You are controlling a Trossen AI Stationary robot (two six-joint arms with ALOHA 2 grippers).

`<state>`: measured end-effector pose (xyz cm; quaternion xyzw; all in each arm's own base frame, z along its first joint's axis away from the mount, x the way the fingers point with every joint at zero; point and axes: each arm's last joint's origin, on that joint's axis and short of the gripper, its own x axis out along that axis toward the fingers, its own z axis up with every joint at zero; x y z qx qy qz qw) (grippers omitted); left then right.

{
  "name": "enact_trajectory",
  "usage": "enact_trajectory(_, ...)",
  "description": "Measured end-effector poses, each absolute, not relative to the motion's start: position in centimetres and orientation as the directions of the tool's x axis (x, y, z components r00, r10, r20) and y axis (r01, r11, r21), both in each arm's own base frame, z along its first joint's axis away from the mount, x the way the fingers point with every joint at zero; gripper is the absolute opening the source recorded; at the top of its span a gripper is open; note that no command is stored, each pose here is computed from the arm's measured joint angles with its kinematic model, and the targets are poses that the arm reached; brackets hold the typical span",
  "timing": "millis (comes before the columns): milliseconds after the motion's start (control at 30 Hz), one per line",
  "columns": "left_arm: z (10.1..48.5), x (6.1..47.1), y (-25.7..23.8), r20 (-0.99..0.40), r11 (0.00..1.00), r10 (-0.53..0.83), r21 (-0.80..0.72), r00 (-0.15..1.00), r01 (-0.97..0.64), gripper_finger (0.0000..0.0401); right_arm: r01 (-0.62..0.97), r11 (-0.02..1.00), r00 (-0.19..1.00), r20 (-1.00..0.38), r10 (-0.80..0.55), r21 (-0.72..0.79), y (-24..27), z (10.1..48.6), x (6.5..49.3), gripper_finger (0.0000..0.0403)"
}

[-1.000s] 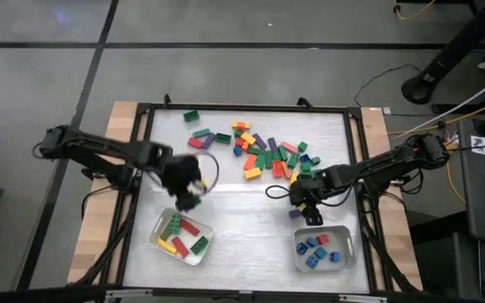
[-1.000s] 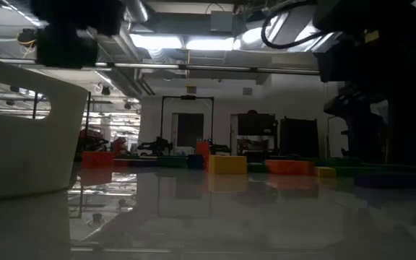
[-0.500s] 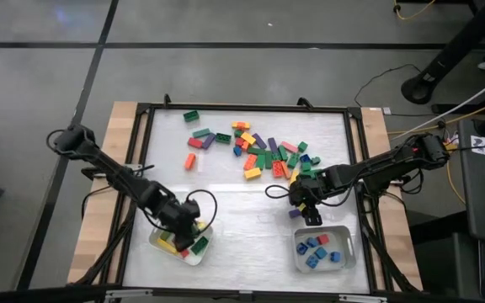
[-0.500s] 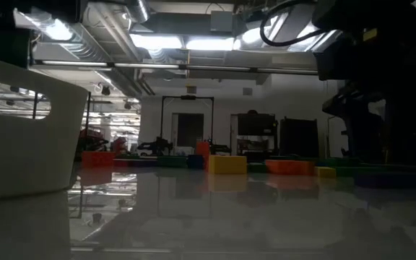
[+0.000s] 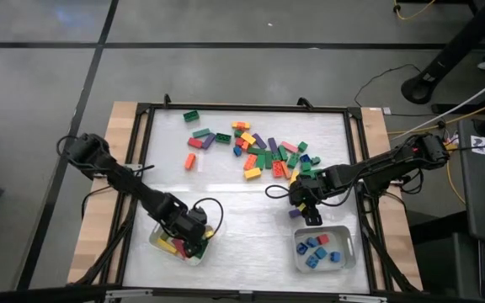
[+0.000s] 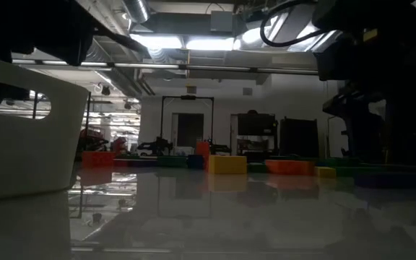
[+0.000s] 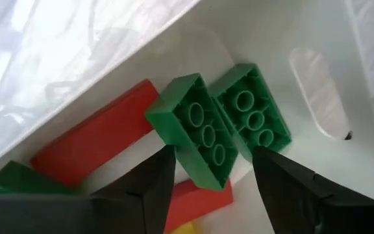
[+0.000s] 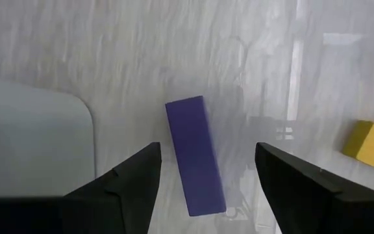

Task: Sort blocks by size
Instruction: Put the rectangular violet block into the white bin

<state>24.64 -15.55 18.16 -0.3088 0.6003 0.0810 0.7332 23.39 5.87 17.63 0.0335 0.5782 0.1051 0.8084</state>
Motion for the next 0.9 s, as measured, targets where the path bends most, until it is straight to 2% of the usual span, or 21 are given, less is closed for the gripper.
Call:
enact_trajectory(200, 18.2, 24.9, -15.7, -0.919, 0.801, -0.265, -0.378, 0.292, -0.464, 0.0196, -0.128, 0.975, 0.275, -0.938, 0.211, 0.181, 5.8, 16.8, 23.1, 0.0250)
enact_trajectory(400, 18.5, 25.6, -15.9, -0.889, 0.793, -0.250, -0.415, 0.383, -0.445, 0.0196, -0.117, 0.980, 0.260, -0.948, 0.184, 0.158, 5.8, 15.4, 23.2, 0.0241)
enact_trajectory(533, 18.6, 26.0, -15.9, -0.871, 0.794, -0.204, -0.414, 0.446, -0.445, 0.0196, -0.114, 0.981, 0.245, -0.953, 0.178, 0.154, 5.7, 14.7, 22.9, 0.0205)
enact_trajectory(800, 18.8, 27.0, -14.7, -0.842, 0.835, -0.085, -0.352, 0.533, -0.423, 0.0196, -0.110, 0.985, 0.254, -0.955, 0.156, 0.132, 5.6, 14.4, 22.7, 0.0098)
enact_trajectory(900, 18.9, 27.4, -13.9, -0.836, 0.840, -0.065, -0.340, 0.544, -0.423, 0.0196, -0.118, 0.983, 0.285, -0.943, 0.172, 0.143, 5.7, 14.5, 23.0, 0.0096)
